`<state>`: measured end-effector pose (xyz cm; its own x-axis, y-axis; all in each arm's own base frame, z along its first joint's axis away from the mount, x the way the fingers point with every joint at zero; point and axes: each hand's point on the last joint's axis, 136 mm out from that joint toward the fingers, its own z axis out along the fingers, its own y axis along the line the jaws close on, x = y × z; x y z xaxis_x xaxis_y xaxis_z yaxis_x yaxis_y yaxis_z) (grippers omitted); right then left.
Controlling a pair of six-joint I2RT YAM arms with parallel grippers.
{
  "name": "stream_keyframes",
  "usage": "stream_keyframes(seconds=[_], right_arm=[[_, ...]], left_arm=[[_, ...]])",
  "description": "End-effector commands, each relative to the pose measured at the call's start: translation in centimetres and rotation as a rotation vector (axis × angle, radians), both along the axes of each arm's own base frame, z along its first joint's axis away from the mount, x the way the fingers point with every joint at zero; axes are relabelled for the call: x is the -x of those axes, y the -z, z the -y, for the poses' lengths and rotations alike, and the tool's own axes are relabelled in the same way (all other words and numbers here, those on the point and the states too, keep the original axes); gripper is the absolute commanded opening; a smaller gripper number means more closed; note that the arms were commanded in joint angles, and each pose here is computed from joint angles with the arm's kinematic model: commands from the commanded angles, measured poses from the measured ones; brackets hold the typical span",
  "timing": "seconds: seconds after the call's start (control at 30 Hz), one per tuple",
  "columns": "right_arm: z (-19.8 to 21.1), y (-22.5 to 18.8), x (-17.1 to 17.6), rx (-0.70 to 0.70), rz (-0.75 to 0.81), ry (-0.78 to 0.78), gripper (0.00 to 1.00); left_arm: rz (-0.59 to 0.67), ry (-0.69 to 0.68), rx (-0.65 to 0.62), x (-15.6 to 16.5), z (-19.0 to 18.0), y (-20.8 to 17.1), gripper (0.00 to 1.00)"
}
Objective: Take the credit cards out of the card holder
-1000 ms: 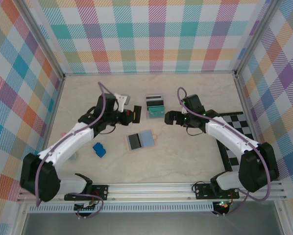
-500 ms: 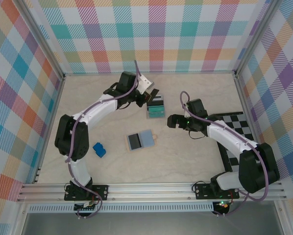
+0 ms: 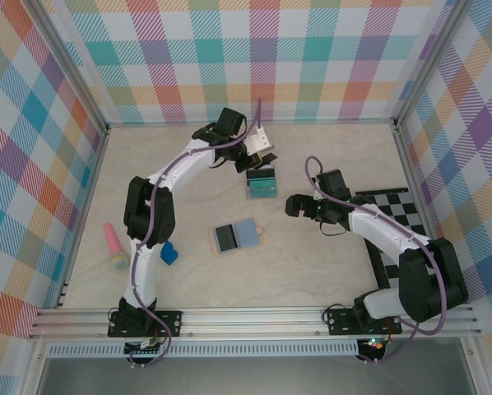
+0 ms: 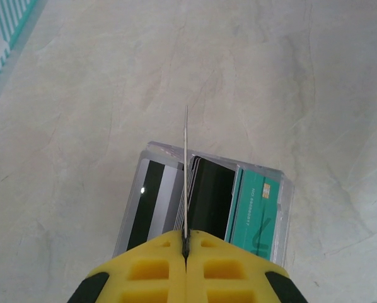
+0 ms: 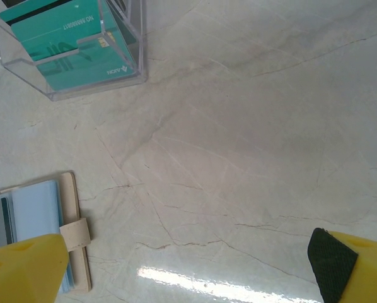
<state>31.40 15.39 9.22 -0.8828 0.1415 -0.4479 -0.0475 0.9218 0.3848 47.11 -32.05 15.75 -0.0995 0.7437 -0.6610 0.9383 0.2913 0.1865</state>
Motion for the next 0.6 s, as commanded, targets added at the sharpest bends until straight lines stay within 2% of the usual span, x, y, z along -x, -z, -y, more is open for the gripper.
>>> stream_keyframes(seconds=[0.0,0.3,0.57], right_arm=[[-0.1,0.3,-0.1,-0.017,0.0,-0.002,1.0],[0.0,0.7,-0.3,-0.013,-0.014,0.001,1.0],[-0.1,0.8,-0.2,-0.022,-0.028,0.001,1.0]], left_arm=[[-0.031,0.085,-0.03,1.1,0.1,0.4,0.0],[-0.03,0.089,-0.133,0.1,-0.7,2.6,0.0],[-0.035,0.083,-0.154,-0.2,-0.9,3.2,0.0]])
